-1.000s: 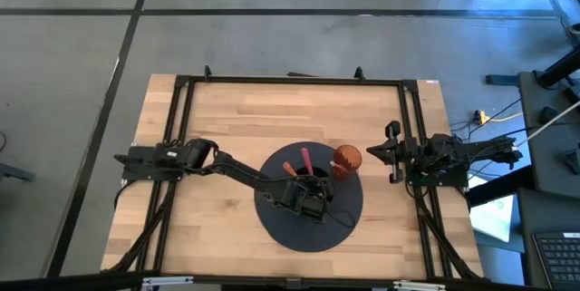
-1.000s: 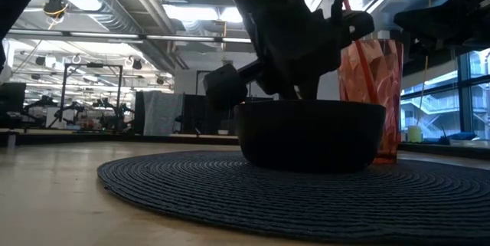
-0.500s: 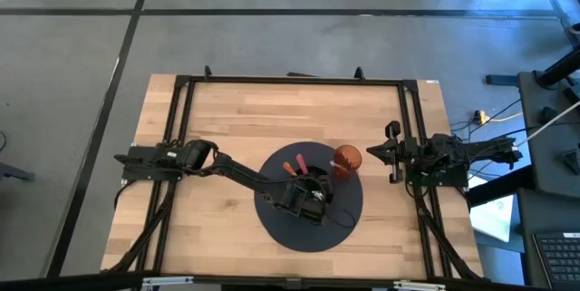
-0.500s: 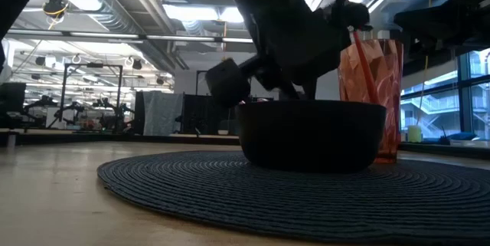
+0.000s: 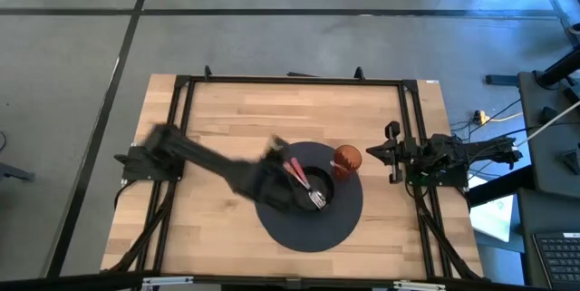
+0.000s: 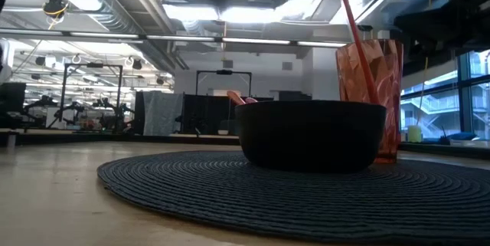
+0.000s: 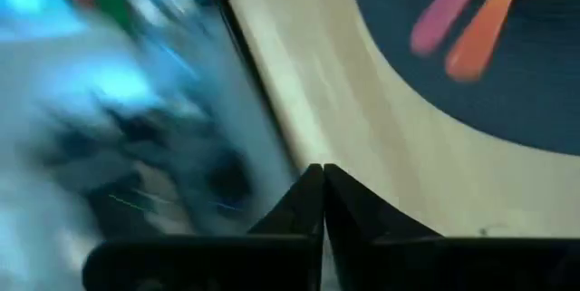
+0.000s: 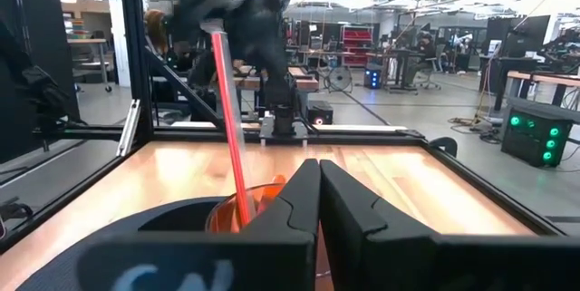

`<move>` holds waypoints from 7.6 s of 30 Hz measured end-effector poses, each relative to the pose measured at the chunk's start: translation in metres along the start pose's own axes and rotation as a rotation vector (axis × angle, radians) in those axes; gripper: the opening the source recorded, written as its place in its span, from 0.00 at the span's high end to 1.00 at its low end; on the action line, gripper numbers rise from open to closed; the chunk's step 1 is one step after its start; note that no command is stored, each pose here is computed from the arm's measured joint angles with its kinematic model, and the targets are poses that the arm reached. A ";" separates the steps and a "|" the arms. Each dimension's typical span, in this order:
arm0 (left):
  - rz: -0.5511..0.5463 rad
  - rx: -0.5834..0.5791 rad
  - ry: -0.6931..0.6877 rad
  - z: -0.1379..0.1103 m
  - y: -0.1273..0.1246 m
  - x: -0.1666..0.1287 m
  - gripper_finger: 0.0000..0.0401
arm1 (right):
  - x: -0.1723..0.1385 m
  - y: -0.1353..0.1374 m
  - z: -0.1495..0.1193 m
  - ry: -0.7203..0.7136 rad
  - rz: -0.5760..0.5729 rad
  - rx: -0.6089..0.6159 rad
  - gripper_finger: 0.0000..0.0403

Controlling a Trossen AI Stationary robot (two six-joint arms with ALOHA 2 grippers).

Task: Pick & Place Utensil
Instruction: Return to Home Position

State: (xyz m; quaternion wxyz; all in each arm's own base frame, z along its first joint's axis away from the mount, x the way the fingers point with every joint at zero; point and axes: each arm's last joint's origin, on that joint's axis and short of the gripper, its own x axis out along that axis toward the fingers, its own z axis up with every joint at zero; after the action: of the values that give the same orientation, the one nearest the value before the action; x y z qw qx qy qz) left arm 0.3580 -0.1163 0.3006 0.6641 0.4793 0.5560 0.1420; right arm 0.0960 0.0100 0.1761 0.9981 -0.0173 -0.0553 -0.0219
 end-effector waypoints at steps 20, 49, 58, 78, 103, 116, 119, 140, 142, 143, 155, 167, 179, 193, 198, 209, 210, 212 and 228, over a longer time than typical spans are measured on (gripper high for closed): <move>-0.161 -0.938 -0.987 -0.205 -0.041 0.037 0.99 | 0.000 0.003 0.000 0.000 0.089 0.022 0.99; -0.081 -1.123 -1.262 -0.286 -0.108 0.038 1.00 | -0.002 0.005 0.012 -0.016 0.219 0.043 1.00; -0.177 -1.048 -1.280 -0.282 -0.117 0.043 1.00 | -0.002 0.005 0.012 -0.015 0.218 0.040 1.00; -0.092 -1.070 -1.312 -0.272 -0.133 0.061 1.00 | -0.002 0.005 0.008 0.013 0.200 0.046 1.00; -0.241 -1.018 -1.265 -0.274 -0.136 0.077 1.00 | 0.000 0.005 -0.011 0.106 0.179 0.033 1.00; -0.247 -1.016 -1.255 -0.274 -0.136 0.078 1.00 | 0.001 0.004 -0.010 0.103 0.162 0.038 1.00; -0.250 -1.014 -1.249 -0.273 -0.137 0.078 1.00 | 0.001 0.004 -0.010 0.103 0.162 0.038 1.00; -0.250 -1.014 -1.243 -0.273 -0.137 0.079 0.99 | 0.001 0.004 -0.010 0.103 0.162 0.041 1.00; -0.250 -1.014 -1.243 -0.273 -0.137 0.079 0.99 | 0.001 0.004 -0.010 0.103 0.162 0.041 1.00; -0.250 -1.014 -1.243 -0.273 -0.137 0.079 0.99 | 0.001 0.004 -0.010 0.103 0.162 0.041 1.00; -0.246 -1.020 -1.217 -0.273 -0.137 0.080 0.99 | 0.001 0.005 -0.010 0.103 0.169 0.037 1.00; -0.279 -1.065 -1.212 -0.272 -0.138 0.081 0.99 | 0.001 0.003 -0.008 0.080 0.108 0.034 0.95; -0.279 -1.065 -1.212 -0.273 -0.138 0.081 0.99 | 0.001 0.003 -0.008 0.083 0.108 0.038 0.94; -0.278 -1.066 -1.212 -0.273 -0.137 0.081 0.99 | 0.001 0.003 -0.008 0.084 0.108 0.037 0.94; -0.278 -1.066 -1.212 -0.273 -0.137 0.081 0.99 | 0.001 0.003 -0.008 0.084 0.108 0.037 0.94; -0.278 -1.066 -1.212 -0.273 -0.137 0.081 0.99 | 0.001 0.003 -0.008 0.084 0.108 0.037 0.94; -0.278 -1.066 -1.212 -0.273 -0.137 0.081 0.99 | 0.001 0.003 -0.008 0.084 0.108 0.037 0.94; -0.277 -1.066 -1.212 -0.273 -0.137 0.081 0.99 | 0.001 0.003 -0.008 0.084 0.108 0.037 0.94; -0.278 -1.066 -1.212 -0.273 -0.137 0.081 0.99 | 0.001 0.003 -0.008 0.085 0.108 0.037 0.94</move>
State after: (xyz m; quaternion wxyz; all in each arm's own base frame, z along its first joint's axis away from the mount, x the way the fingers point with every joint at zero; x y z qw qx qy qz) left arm 0.0998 0.0035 0.1641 0.9995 0.0196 0.0125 0.0200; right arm 0.0981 0.0124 0.1681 0.9994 -0.0007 -0.0124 0.0322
